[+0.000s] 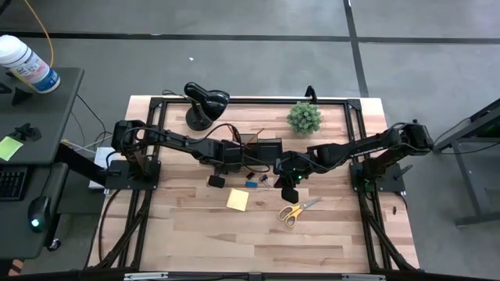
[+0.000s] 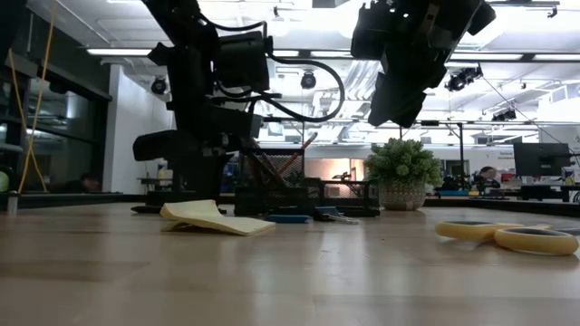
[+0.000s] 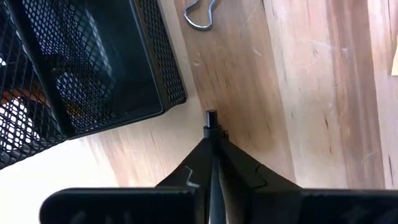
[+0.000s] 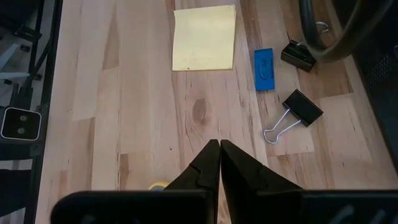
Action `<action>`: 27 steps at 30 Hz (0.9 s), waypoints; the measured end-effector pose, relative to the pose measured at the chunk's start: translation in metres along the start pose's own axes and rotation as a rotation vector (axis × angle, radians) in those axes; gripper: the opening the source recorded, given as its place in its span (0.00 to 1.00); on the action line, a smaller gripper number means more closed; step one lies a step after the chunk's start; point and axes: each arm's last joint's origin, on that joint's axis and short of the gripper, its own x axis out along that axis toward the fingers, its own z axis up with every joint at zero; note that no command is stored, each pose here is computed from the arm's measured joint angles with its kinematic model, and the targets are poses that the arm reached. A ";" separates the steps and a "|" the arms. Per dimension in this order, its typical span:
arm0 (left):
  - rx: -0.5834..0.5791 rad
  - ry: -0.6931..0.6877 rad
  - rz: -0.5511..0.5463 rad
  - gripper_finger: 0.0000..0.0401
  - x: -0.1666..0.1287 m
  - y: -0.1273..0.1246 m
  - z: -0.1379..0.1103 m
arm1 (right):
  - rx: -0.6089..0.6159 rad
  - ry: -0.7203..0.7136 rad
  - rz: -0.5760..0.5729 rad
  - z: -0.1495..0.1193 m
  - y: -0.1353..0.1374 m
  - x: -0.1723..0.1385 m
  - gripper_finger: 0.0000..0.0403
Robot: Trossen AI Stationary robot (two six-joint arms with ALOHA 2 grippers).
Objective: Pick and place office supplies into organizer
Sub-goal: Put the black pen into the black desk organizer
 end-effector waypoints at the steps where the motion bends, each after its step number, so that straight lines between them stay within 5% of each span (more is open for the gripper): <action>1: 0.000 0.000 0.000 0.04 0.000 0.000 0.000 | 0.000 0.000 0.000 0.000 0.000 0.000 0.03; 16: 0.022 -0.009 -0.059 0.00 -0.021 -0.009 0.018 | 0.003 0.014 -0.004 -0.001 0.000 0.000 0.03; 22: 0.009 0.075 0.068 0.00 -0.030 -0.023 0.020 | 0.004 0.023 -0.008 -0.002 -0.001 0.000 0.03; 27: -0.031 0.085 0.067 0.00 -0.031 -0.031 0.020 | 0.004 0.023 -0.008 -0.002 -0.001 0.000 0.03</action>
